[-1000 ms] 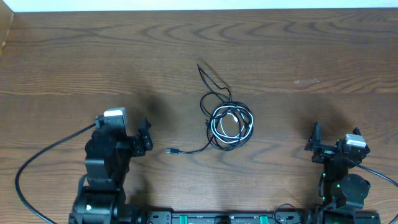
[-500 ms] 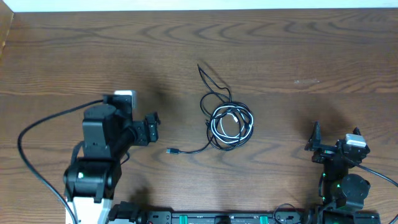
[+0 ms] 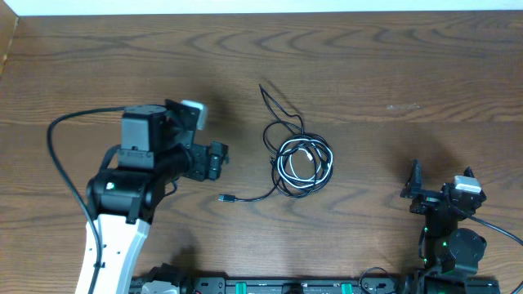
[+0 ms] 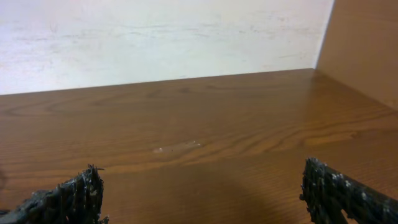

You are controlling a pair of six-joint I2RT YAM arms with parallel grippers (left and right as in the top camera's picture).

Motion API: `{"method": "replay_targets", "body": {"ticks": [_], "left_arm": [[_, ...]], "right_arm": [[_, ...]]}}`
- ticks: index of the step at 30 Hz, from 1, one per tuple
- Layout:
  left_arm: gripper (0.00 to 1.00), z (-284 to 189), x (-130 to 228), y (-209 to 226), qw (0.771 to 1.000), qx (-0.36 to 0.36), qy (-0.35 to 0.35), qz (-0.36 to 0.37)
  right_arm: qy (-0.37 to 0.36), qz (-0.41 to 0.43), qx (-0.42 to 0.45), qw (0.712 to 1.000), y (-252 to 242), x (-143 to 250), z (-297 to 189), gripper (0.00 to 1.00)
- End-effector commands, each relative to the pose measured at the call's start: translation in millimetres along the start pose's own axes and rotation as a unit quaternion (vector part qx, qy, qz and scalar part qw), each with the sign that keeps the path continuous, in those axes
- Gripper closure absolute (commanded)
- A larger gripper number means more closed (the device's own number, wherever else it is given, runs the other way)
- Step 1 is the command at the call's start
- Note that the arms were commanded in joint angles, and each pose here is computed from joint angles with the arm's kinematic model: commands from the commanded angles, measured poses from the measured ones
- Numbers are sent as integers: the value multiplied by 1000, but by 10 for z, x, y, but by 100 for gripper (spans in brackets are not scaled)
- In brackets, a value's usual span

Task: Untangle cables
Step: 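Move the left gripper forward over the cable bundle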

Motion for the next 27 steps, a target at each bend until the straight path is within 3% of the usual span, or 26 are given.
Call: {"method": "replay_targets", "body": {"ticks": [1,13,27], "left_arm": [[12,27,-85,-171,999,29,6,38],[12,223,-163,-525,996,66,43,50],[12,352,-154,-567,994,70,58,58]], "right_arm": [[-1,-8,-5,1000,15,3,-3,1],[-1,-8,-5,1000,15,3,-3,1],[-1,-8,-5,1000,15,3,-3,1]]}}
Point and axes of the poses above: each gripper's point midway between its finger pads, its own z axis out along the fingers, its own y axis along the line the jaws close on, x = y × z, the point moved 7 cm from there along -z, back along the fingers, and after that the axes turned 8 degrees about -z, right-handed, at the moved point
